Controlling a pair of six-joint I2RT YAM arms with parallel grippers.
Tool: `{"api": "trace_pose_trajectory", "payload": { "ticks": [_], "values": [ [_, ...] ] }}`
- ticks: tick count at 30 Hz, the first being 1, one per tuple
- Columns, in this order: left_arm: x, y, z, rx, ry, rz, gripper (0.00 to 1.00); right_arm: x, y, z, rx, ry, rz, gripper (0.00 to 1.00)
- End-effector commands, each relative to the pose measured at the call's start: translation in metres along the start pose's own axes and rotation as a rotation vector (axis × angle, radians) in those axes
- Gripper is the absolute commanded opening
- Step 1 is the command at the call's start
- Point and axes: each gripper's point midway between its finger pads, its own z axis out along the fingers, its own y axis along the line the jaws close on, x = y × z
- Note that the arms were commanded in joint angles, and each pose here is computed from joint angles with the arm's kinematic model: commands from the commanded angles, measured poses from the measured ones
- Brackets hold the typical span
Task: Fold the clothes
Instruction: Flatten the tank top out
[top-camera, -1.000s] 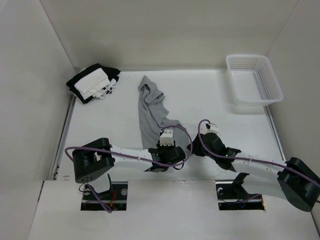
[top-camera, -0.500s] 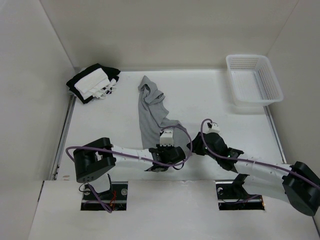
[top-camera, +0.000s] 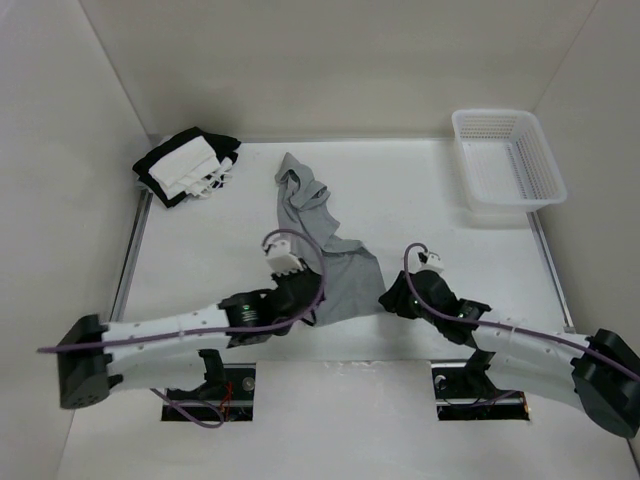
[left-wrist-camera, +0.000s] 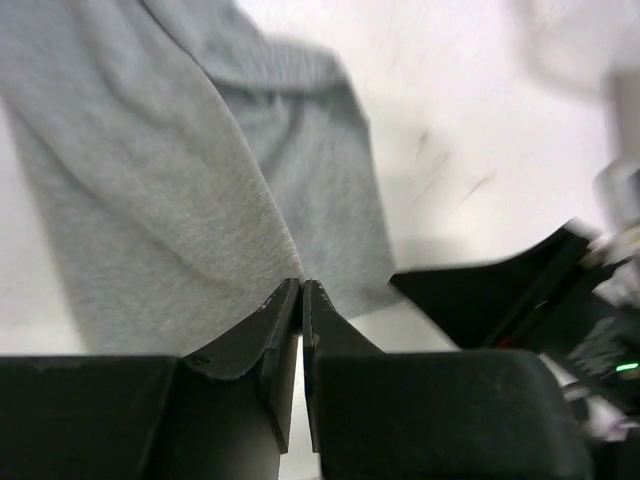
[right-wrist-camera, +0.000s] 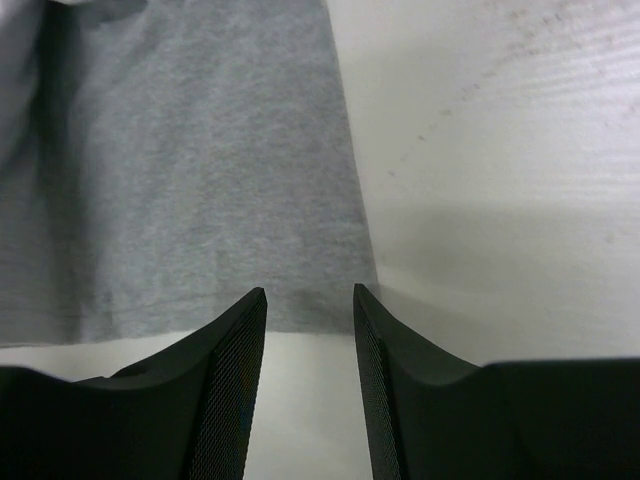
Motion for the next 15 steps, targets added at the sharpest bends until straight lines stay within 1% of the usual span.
{"api": "trace_pose_trajectory", "payload": {
  "ticks": [1, 4, 7, 10, 15],
  "values": [
    [-0.039, 0.042, -0.016, -0.061, -0.114, -0.106, 0.04, 0.005, -0.01, -0.007, 0.064, 0.006, 0.031, 0.45],
    [-0.062, 0.086, -0.035, -0.115, -0.184, -0.208, 0.04, 0.007, -0.017, -0.01, 0.116, 0.003, 0.044, 0.42],
    [-0.064, 0.115, -0.046, -0.146, -0.205, -0.267, 0.04, 0.004, -0.021, -0.013, 0.164, -0.005, 0.036, 0.42],
    [-0.055, 0.132, -0.049, -0.169, -0.196, -0.286, 0.04, 0.01, -0.017, -0.011, 0.171, 0.03, 0.023, 0.42],
    [-0.047, 0.139, -0.048, -0.172, -0.188, -0.283, 0.04, 0.023, -0.006, -0.004, 0.14, 0.088, 0.04, 0.37]
  ]
}}
